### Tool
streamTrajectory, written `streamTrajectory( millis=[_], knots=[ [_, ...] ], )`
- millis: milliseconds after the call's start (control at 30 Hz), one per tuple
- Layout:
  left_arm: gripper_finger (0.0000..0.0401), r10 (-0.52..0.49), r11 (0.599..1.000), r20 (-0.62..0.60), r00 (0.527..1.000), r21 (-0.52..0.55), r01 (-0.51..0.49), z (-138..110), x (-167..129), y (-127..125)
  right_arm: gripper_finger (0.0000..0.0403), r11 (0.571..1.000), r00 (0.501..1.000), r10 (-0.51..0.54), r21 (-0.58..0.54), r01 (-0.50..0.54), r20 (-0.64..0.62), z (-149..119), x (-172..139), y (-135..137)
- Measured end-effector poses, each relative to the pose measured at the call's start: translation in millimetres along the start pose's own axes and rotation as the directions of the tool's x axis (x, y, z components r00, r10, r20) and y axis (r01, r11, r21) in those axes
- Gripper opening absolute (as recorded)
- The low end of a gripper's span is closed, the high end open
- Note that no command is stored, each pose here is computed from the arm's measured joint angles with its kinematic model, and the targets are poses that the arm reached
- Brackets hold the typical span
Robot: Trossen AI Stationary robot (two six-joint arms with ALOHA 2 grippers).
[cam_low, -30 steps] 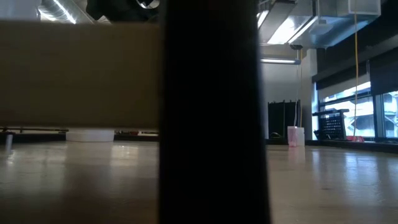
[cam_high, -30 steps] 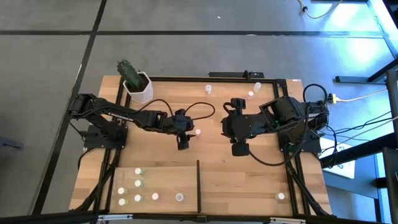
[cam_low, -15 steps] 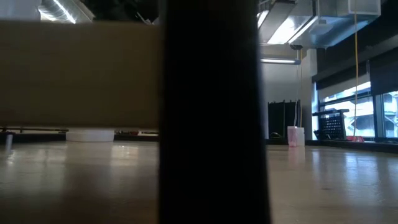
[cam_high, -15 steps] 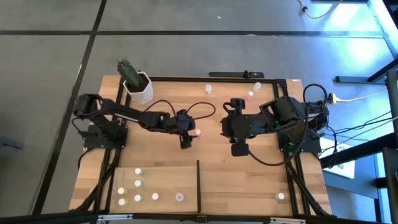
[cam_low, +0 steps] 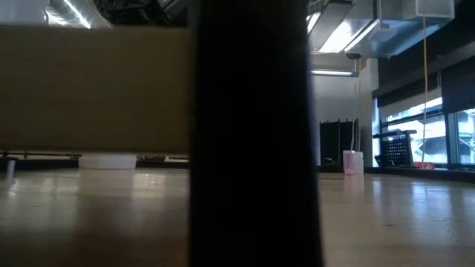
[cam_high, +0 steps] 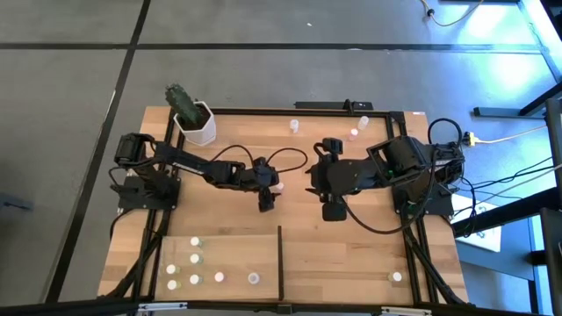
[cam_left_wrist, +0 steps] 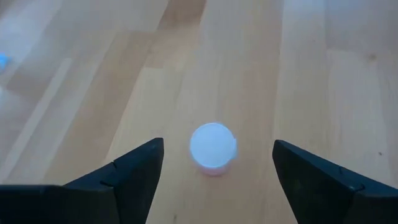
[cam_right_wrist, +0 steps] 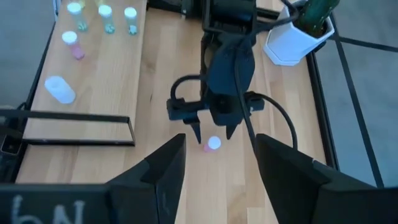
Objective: Pick and place medicine bottles onto shelf by color
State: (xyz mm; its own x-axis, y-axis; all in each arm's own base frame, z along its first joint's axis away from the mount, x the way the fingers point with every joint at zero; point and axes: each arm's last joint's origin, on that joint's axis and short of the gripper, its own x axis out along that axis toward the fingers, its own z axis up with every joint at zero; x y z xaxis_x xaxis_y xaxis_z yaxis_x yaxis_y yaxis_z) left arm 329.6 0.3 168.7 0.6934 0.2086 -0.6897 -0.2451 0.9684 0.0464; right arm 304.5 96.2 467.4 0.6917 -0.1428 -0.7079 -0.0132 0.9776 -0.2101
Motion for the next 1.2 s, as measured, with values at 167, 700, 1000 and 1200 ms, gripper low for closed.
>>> streamTrajectory(
  millis=[167,700,1000,1200],
  knots=[
    [0.0297,0.045,0.999,0.005,0.999,-0.002,-0.045,0.0,0.0,1.3,0.0195,1.000,1.000,0.001,0.007,-0.001,0.016,1.6,0.0,0.0],
    [0.0297,-0.007,1.000,-0.036,0.999,0.014,0.007,-3.4,0.0,0.4,0.0195,1.000,1.000,0.001,0.007,-0.001,0.015,1.6,-0.1,0.1],
    [0.0297,-0.009,1.000,-0.013,1.000,0.027,0.009,-3.0,6.5,-0.5,0.0195,1.000,1.000,0.002,0.004,-0.002,0.015,1.5,0.0,0.1],
    [0.0297,-0.007,1.000,-0.003,1.000,0.024,0.007,-2.0,6.4,-0.4,0.0195,1.000,1.000,0.002,0.009,-0.002,0.024,2.4,0.0,0.1]
  ],
)
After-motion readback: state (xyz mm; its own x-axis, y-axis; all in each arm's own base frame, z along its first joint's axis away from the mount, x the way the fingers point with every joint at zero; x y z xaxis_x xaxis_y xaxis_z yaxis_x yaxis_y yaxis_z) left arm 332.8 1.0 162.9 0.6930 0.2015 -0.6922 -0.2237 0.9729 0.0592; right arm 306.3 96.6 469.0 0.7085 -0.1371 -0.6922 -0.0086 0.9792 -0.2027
